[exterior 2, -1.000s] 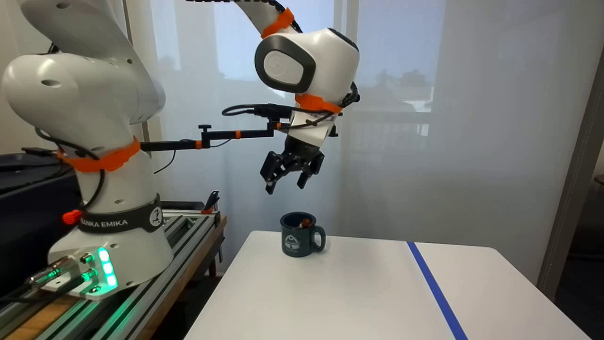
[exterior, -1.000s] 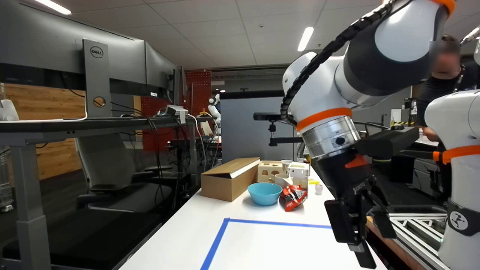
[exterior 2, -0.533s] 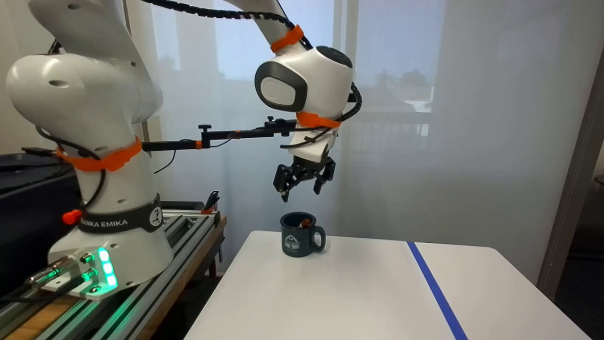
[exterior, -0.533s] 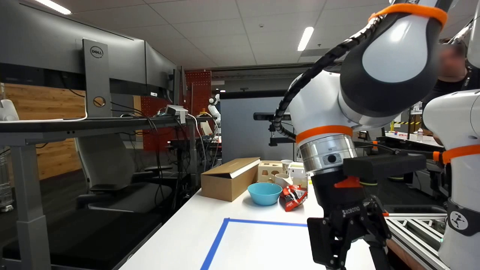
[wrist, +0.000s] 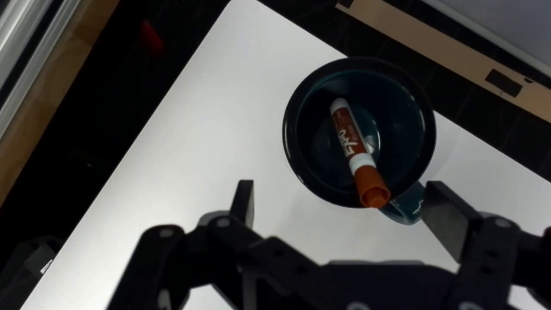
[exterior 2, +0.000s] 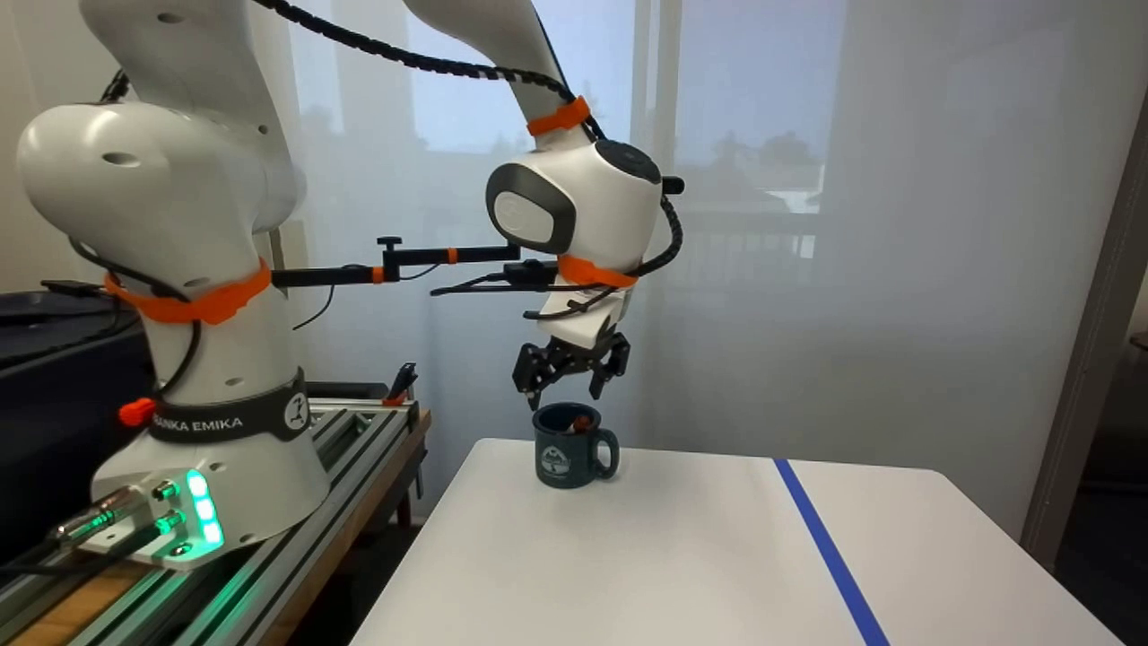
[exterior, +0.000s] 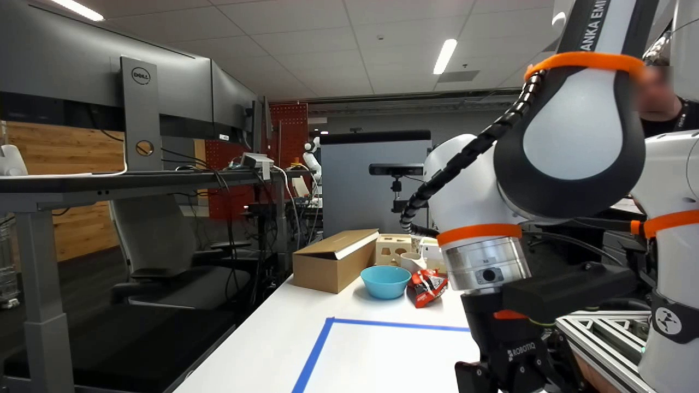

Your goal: Shift the sharpie to the table

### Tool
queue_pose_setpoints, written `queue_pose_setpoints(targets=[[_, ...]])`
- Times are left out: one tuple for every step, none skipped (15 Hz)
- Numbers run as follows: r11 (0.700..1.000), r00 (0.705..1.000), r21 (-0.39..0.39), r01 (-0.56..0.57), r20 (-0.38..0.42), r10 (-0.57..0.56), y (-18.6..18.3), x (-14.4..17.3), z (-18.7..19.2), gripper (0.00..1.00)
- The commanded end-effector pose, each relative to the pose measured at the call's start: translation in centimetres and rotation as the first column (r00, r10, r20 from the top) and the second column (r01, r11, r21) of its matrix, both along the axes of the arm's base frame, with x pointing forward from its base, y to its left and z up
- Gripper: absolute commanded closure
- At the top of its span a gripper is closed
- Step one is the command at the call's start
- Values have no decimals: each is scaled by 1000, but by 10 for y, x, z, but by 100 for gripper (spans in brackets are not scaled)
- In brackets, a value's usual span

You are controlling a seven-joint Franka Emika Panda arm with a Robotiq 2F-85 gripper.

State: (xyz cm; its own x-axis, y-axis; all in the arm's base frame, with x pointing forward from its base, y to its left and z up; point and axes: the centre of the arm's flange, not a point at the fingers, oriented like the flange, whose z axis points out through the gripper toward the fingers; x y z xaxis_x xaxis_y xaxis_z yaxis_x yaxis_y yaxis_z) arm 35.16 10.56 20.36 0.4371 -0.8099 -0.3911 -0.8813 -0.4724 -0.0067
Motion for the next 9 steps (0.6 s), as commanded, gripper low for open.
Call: queue_pose_setpoints(targets=[[1000,1000,23,9,17,-10,14,0,-9,0],[1000,1000,29,11,18,-11,17,1,-9,0],[999,1000,35,13,18,-14,19,4,-9,0],[999,1000,39,14,23,-15,20,6,-9,0],[999,999,40,16,30,-17,21,11,-8,0],[999,999,43,18,33,-19,20,15,-8,0],[999,999,41,22,36,-23,19,20,-8,0],[999,999,40,24,37,-25,18,24,-9,0],[999,999,38,24,35,-25,16,27,-11,0]])
